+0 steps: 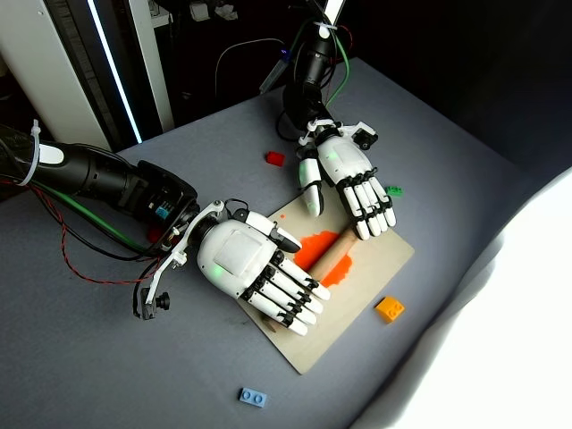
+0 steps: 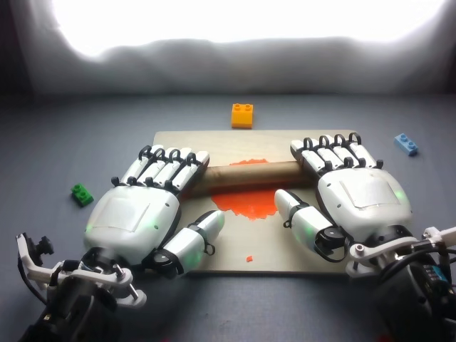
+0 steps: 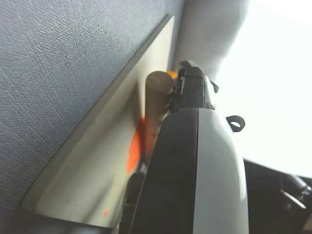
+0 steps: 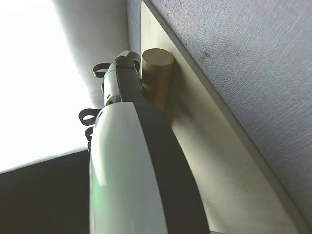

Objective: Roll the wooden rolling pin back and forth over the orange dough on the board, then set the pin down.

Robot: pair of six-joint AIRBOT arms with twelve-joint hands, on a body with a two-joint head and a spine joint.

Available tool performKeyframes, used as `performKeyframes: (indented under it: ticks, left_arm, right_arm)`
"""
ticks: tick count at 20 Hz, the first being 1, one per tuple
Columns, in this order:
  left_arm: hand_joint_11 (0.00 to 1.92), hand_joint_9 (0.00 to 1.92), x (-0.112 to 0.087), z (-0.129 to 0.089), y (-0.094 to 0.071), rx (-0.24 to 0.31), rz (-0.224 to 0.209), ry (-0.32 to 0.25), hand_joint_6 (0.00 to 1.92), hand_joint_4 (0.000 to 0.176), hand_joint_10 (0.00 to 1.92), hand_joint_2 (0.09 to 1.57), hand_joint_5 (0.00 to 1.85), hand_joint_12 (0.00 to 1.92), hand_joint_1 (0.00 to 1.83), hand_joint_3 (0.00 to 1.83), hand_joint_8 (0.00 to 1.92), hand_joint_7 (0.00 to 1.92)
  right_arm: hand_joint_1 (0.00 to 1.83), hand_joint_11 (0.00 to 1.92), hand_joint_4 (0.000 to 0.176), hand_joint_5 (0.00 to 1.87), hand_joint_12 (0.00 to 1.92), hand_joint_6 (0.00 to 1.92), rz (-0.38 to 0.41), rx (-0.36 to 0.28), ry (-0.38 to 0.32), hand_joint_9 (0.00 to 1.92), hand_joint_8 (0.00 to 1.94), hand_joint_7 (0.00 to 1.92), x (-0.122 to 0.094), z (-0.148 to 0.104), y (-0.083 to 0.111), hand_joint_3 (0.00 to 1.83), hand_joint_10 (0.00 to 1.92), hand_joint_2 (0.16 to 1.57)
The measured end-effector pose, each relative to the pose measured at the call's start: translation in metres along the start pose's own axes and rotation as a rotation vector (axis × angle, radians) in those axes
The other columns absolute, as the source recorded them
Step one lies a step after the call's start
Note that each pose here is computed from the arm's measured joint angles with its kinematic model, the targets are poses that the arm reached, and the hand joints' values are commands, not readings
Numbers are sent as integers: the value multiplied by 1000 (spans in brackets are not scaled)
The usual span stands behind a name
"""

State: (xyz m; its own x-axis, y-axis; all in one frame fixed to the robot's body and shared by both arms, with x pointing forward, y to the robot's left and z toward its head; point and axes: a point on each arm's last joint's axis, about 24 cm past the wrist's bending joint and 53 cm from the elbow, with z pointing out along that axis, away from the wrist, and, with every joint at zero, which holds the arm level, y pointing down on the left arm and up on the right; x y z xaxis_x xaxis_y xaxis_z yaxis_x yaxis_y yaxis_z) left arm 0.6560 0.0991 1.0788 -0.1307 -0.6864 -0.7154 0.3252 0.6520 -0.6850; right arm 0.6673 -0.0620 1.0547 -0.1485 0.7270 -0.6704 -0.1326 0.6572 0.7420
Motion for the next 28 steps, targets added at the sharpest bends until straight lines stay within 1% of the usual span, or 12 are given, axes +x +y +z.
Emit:
performKeyframes:
  ticks: [4, 7, 8, 9, 13, 17, 19, 20, 21, 25, 26, 28]
  left_arm:
    - [0, 190, 1, -3, 0, 4, 15, -1, 6, 0, 9, 1461, 176, 283, 0, 0, 5, 247]
    - [0, 188, 0, -7, 1, 1, 12, -7, 1, 0, 4, 1462, 169, 265, 0, 0, 0, 242]
    - [0, 184, -1, -7, 2, -2, 9, -12, 0, 0, 2, 1461, 166, 262, 0, 0, 0, 240]
    - [0, 186, -2, -7, 3, -6, 6, -16, 0, 0, 2, 1461, 165, 246, 0, 0, 1, 243]
    - [0, 192, -6, -8, 8, -22, -11, -40, 4, 0, 3, 1463, 178, 266, 0, 1, 0, 247]
    - [0, 182, -8, -8, 8, -19, -7, -51, 2, 0, 0, 1470, 180, 273, 0, 3, 1, 245]
    - [0, 189, -7, -7, 7, -13, -7, -57, 1, 0, 4, 1466, 178, 271, 0, 0, 4, 254]
    - [0, 185, -6, -7, 6, -10, -5, -56, 1, 0, 2, 1468, 172, 250, 0, 1, 2, 253]
    - [0, 177, -5, -7, 3, 2, 6, -54, 1, 0, 1, 1467, 164, 229, 0, 0, 1, 246]
    - [0, 192, 2, -4, -4, 29, 22, -49, 9, 0, 4, 1465, 198, 347, 0, 0, 1, 254]
    - [0, 180, 3, -3, -6, 32, 26, -47, 2, 0, 3, 1466, 183, 296, 0, 0, 1, 244]
    - [0, 187, 5, -2, -9, 40, 39, -44, 0, 0, 6, 1465, 172, 304, 0, 0, 3, 250]
  right_arm:
    - [0, 0, 0, 230, 388, 3, -2, 1, 1, 187, 0, 264, 1, -1, 1, 0, 0, 1373]
    - [0, 0, 0, 243, 436, 7, 0, 3, 3, 198, 3, 275, 1, -2, 1, 0, 4, 1373]
    - [0, 0, 0, 224, 367, 7, 0, 3, 1, 176, 3, 255, 0, -2, 1, 0, 5, 1374]
    - [0, 0, 0, 224, 354, 9, 3, 6, 2, 177, 7, 259, 1, -3, 1, 0, 7, 1373]
    - [0, 0, 0, 218, 416, 4, -1, 10, -2, 186, 2, 264, 1, -6, 0, 0, 8, 1371]
    - [0, 0, 0, 227, 398, 4, -6, 14, 0, 201, 2, 280, 0, -8, 0, 0, 8, 1374]
    - [0, 0, 0, 219, 369, 0, -13, 13, -1, 193, 0, 265, 0, -10, -2, 1, 3, 1380]
    - [0, 0, 0, 205, 314, 1, -12, 15, 0, 178, 2, 251, 0, -10, -2, 1, 3, 1379]
    - [0, 0, 0, 211, 330, 5, -12, 15, -2, 185, 3, 253, 0, -10, -2, 0, 7, 1378]
    - [0, 0, 0, 252, 419, 16, -16, 16, -4, 195, 5, 273, 0, -13, -2, 0, 7, 1378]
    - [0, 0, 0, 254, 444, 15, -16, 17, -3, 203, 6, 284, 0, -13, -2, 0, 9, 1377]
    - [0, 0, 0, 212, 413, 1, -17, 17, -4, 194, 1, 258, 0, -13, -3, 0, 4, 1375]
